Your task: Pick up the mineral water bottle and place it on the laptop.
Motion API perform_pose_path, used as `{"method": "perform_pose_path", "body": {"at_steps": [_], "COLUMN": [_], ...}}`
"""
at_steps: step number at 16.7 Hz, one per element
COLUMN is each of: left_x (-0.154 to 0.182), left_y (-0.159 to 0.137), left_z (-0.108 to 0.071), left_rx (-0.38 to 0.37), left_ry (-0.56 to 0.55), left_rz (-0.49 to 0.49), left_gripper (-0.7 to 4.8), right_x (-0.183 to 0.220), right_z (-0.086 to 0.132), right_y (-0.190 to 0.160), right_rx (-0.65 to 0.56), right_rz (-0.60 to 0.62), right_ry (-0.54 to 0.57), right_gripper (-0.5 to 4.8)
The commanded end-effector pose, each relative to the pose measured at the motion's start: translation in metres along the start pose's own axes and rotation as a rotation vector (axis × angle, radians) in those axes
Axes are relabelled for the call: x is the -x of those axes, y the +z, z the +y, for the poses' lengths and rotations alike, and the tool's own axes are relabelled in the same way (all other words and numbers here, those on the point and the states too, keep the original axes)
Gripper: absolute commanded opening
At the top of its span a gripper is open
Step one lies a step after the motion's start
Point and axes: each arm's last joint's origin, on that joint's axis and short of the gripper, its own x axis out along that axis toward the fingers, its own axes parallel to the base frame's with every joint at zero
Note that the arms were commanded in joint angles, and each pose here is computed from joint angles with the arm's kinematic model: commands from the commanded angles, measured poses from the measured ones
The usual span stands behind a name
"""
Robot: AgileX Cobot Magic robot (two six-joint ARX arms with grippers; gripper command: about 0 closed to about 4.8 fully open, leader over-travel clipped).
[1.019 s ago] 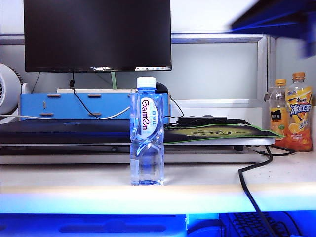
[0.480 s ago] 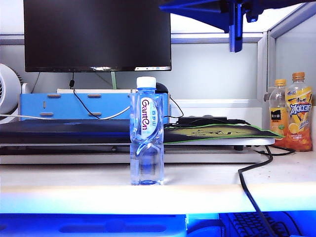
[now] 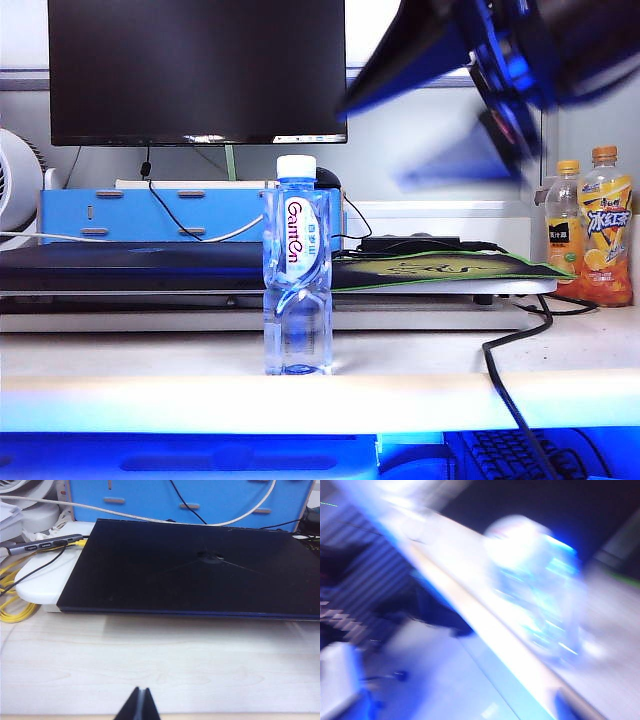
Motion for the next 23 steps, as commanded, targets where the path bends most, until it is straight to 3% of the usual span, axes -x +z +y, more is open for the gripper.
{"method": "perform_pose_path", "body": {"at_steps": [1, 4, 14, 23], "left_x": [0.000, 0.000, 0.000, 0.000], "left_y": [0.001, 0.001, 0.001, 0.001], "left_z": [0.000, 0.000, 0.000, 0.000], "left_rx": [-0.001, -0.001, -0.001, -0.001], "left_ry": [-0.003, -0.003, -0.003, -0.003], "left_rz": [-0.011, -0.011, -0.011, -0.011], "left_gripper": [-0.02, -0.02, -0.02, -0.02], "right_x": [0.000, -0.005, -0.068, -0.081], "right_z": [0.002, -0.001, 0.001, -0.008], "right_y": [0.004, 0.001, 0.023, 0.036], "right_rx": [0.084, 0.092, 0.176, 0.221], "right_rz": [-0.022, -0.012, 0.017, 0.016], "right_ry": [0.002, -0.075, -0.065, -0.246], "right_gripper": [4.79, 4.79, 4.79, 4.79]}}
